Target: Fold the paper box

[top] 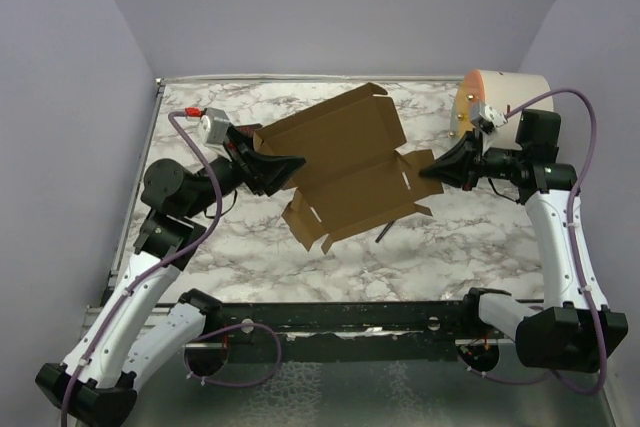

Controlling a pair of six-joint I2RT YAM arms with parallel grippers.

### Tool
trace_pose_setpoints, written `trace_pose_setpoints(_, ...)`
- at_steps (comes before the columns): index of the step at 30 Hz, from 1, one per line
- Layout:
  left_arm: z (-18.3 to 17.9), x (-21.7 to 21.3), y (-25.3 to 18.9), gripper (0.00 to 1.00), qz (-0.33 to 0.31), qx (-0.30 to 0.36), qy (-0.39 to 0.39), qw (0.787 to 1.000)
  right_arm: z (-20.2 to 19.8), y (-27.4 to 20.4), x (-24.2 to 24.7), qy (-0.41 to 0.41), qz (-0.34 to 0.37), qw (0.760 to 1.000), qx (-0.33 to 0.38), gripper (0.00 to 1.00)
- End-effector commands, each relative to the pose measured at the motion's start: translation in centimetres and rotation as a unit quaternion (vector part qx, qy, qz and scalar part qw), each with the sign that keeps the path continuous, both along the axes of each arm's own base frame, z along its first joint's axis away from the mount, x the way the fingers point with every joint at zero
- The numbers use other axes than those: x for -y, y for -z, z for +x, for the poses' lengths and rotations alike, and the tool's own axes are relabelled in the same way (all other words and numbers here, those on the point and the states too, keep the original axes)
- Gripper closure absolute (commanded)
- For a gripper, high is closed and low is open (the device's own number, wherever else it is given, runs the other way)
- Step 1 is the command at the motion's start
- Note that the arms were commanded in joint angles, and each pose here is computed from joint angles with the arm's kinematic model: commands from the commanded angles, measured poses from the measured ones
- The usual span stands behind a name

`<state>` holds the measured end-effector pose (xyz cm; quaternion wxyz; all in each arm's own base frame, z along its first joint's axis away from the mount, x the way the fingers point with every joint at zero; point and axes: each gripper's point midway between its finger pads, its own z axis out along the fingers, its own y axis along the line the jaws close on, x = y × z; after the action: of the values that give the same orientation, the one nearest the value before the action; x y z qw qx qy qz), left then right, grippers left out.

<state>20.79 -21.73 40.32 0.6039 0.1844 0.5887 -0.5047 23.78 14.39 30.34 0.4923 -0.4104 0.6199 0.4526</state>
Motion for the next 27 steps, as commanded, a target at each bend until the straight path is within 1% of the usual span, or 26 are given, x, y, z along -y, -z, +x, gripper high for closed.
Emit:
trace_pose_setpoints(1, -0.5, 0.1, -0.1, 0.47, 0.038, 0.007, 0.022, 0.999, -0.1, -0.8, 0.1, -0.001, -0.005, 1.000, 0.013, 0.99)
trace_pose_setpoints(7, -0.5, -0.3, -0.9, 0.51, 0.062, 0.014, 0.018, 0.998, 0.1, -0.5, 0.2, 0.000, -0.010, 1.000, 0.010, 0.99)
trace_pose_setpoints(9, -0.6, -0.4, -1.0, 0.54, 0.070, 0.015, 0.018, 0.997, 0.1, -0.5, 0.2, 0.000, -0.011, 1.000, 0.009, 0.99)
trace_pose_setpoints(12, -0.7, -0.3, -1.0, 0.61, 0.079, 0.012, 0.024, 0.997, 0.1, -0.5, 0.2, -0.001, -0.011, 1.000, 0.010, 0.99)
trace_pose_setpoints(14, -0.7, -0.2, -0.9, 0.71, 0.083, 0.008, 0.029, 0.996, 0.2, -0.5, 0.2, -0.001, -0.012, 1.000, 0.010, 0.99)
trace_pose_setpoints(19, -0.7, 0.0, -0.7, 0.79, 0.090, 0.009, 0.039, 0.995, 0.3, -0.5, 0.3, 0.000, -0.014, 1.000, 0.010, 0.99)
trace_pose_setpoints(25, -1.0, -0.1, -0.2, 0.98, 0.106, 0.016, 0.043, 0.993, 0.4, -0.5, 0.3, -0.001, -0.014, 1.000, 0.009, 0.99)
trace_pose_setpoints(27, -0.9, -0.2, -0.1, 1.00, 0.113, 0.021, 0.039, 0.993, 0.3, -0.4, 0.3, -0.002, -0.013, 1.000, 0.008, 0.99)
